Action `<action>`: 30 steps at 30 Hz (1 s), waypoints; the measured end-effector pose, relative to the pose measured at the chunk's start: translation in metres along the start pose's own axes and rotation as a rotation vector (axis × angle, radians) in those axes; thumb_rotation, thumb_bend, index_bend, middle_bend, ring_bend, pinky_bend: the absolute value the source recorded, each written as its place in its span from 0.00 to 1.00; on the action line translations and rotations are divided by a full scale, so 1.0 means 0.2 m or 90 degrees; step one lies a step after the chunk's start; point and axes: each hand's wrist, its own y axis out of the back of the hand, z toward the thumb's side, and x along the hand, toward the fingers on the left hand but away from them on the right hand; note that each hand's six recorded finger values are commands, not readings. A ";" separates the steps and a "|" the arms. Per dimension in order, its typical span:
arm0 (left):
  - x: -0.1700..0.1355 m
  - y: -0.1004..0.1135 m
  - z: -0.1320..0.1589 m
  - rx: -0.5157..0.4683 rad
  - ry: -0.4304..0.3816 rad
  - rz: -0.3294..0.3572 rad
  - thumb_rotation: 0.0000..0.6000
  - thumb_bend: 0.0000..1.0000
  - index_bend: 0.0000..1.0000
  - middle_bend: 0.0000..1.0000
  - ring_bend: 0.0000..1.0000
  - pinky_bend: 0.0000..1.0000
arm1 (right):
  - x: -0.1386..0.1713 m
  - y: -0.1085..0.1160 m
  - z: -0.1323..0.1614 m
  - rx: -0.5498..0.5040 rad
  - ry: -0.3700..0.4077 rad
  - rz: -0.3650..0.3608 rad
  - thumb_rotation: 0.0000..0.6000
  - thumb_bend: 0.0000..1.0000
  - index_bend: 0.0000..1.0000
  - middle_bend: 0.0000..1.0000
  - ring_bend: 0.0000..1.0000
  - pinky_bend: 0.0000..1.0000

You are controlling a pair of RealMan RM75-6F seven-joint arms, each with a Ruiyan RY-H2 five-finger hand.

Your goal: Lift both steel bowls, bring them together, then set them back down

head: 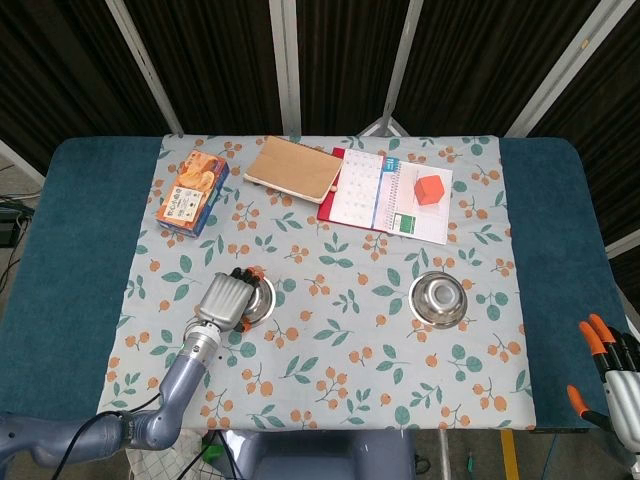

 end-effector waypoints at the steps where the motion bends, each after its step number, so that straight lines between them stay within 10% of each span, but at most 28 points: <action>1: 0.00 0.01 0.00 -0.001 -0.001 0.004 1.00 0.22 0.31 0.44 0.33 0.55 | 0.00 0.00 0.00 0.001 0.000 0.001 1.00 0.40 0.00 0.00 0.00 0.06; 14: -0.09 0.09 -0.09 -0.038 -0.022 0.029 1.00 0.22 0.32 0.44 0.33 0.56 | -0.09 -0.07 0.10 0.026 0.048 0.016 1.00 0.40 0.00 0.00 0.00 0.06; 30: -0.23 0.16 -0.18 -0.014 -0.042 0.021 1.00 0.22 0.32 0.44 0.33 0.56 | -0.58 -0.31 0.45 0.061 0.153 0.134 1.00 0.39 0.00 0.00 0.00 0.06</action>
